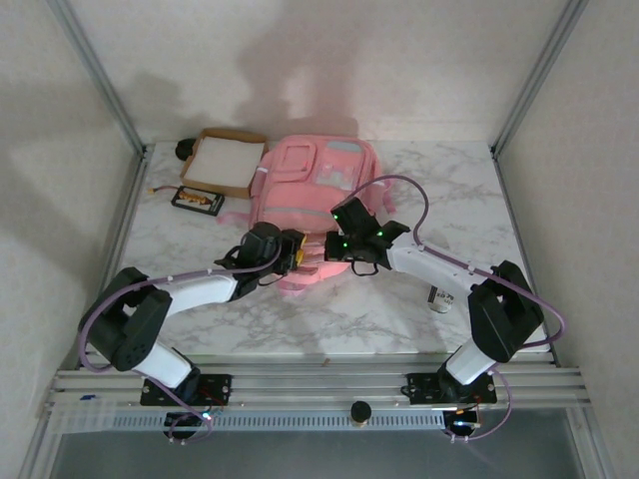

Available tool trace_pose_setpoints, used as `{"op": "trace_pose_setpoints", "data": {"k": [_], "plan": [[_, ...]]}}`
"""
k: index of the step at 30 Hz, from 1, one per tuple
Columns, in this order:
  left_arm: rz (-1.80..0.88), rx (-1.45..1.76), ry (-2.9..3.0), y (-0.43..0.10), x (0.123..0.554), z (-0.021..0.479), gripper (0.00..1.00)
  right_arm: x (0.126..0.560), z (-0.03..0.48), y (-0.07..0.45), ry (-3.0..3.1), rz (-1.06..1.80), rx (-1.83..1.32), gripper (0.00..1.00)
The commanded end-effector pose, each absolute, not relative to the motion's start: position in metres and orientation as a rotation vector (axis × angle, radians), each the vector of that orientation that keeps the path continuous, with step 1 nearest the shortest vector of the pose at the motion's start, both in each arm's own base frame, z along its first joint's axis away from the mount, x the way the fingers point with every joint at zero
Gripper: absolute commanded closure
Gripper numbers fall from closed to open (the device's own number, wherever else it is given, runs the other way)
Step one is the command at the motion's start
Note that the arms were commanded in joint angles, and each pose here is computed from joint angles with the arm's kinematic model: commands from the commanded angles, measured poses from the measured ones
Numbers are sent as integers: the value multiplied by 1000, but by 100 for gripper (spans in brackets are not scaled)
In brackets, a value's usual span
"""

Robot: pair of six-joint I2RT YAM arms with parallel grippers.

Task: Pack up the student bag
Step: Zip the student bag at the center of the table.

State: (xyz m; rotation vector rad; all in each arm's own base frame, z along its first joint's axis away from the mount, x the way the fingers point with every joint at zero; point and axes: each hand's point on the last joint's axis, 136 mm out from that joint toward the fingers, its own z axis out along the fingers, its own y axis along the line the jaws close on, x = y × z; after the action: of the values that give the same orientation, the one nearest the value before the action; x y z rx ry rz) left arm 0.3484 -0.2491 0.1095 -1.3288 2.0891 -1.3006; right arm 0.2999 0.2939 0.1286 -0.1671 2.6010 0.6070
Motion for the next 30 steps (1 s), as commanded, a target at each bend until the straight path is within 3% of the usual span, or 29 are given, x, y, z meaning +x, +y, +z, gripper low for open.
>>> {"op": "trace_pose_setpoints", "data": {"k": [1, 7, 14, 18, 25, 30], "plan": [[-1340, -1389, 1974, -253, 363, 124, 68, 298, 137, 309, 2570, 686, -194, 100], [-1322, -1386, 1972, -251, 366, 123, 99, 300, 134, 296, 2587, 592, -171, 100], [-1139, -1326, 2052, -210, 351, 118, 100, 313, 123, 233, 2598, 315, -64, 100], [-1119, -1302, 2101, -197, 339, 111, 100, 344, 122, 193, 2546, 238, 21, 100], [-1051, -1228, 2225, -192, 324, 95, 100, 412, 134, 159, 2436, 150, 102, 100], [-1003, -1218, 2208, -175, 329, 98, 100, 435, 141, 155, 2411, 193, 117, 100]]}}
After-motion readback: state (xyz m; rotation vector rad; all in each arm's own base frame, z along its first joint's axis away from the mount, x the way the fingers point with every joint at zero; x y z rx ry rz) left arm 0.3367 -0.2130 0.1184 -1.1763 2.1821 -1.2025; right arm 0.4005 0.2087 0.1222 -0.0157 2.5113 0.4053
